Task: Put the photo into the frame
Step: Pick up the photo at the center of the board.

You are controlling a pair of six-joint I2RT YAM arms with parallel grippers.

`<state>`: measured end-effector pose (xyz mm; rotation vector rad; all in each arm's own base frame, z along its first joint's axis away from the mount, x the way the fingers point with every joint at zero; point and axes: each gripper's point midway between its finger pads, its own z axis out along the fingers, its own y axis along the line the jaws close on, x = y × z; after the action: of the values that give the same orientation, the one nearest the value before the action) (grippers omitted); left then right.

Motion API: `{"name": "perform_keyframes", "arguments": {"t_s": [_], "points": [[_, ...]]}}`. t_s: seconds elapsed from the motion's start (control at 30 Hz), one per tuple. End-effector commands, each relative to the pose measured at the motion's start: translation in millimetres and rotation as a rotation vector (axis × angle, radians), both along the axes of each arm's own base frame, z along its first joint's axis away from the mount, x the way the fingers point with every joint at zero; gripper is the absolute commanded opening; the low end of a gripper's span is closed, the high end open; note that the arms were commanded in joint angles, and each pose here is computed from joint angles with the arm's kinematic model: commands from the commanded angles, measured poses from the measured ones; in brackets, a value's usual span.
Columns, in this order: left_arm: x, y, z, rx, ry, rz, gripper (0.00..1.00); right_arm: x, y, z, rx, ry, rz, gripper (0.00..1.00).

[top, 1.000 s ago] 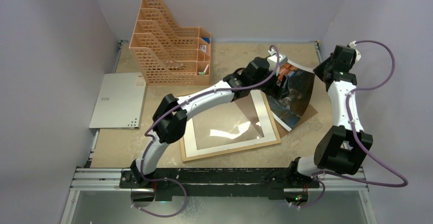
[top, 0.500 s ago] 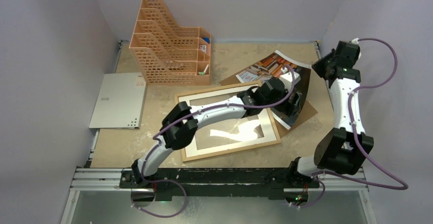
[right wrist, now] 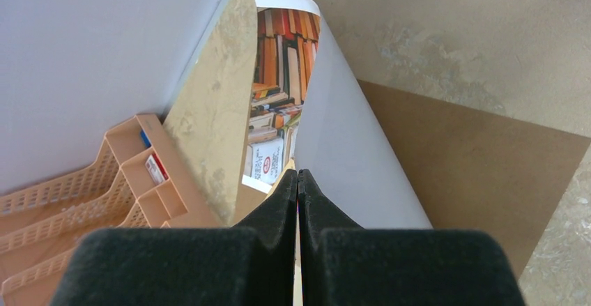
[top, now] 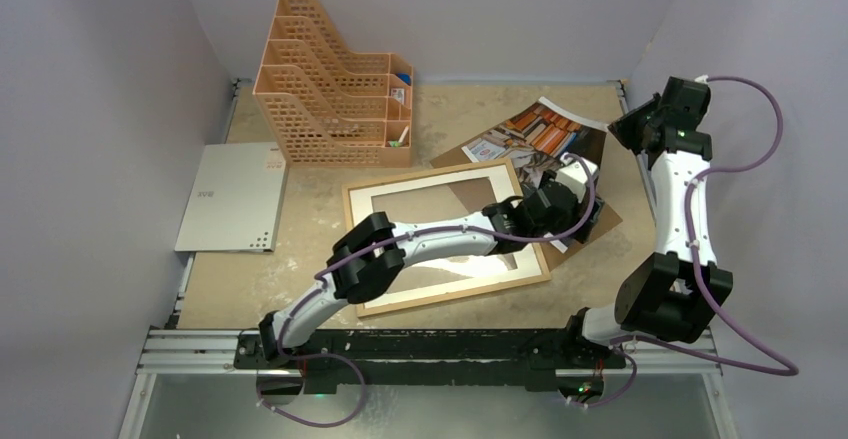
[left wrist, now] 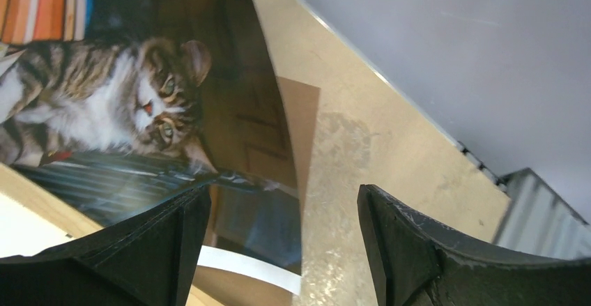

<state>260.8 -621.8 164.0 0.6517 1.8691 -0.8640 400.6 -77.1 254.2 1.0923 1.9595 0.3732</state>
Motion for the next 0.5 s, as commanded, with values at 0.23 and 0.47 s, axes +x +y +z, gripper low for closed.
{"name": "perform_keyframes", "arguments": {"t_s": [0.23,0.47], "points": [[7.9,-9.5,-30.4,0.023,-0.074,0.074,0.81,-8.4,4.7,25.7,0.051,-0.035,-0.001,0.00],[-9.7,-28.8,-59.7,0.106,-0.078,0.004,0.86,-14.0,3.7,34.1,0.054,-0.044,0.007,0.00]]}}
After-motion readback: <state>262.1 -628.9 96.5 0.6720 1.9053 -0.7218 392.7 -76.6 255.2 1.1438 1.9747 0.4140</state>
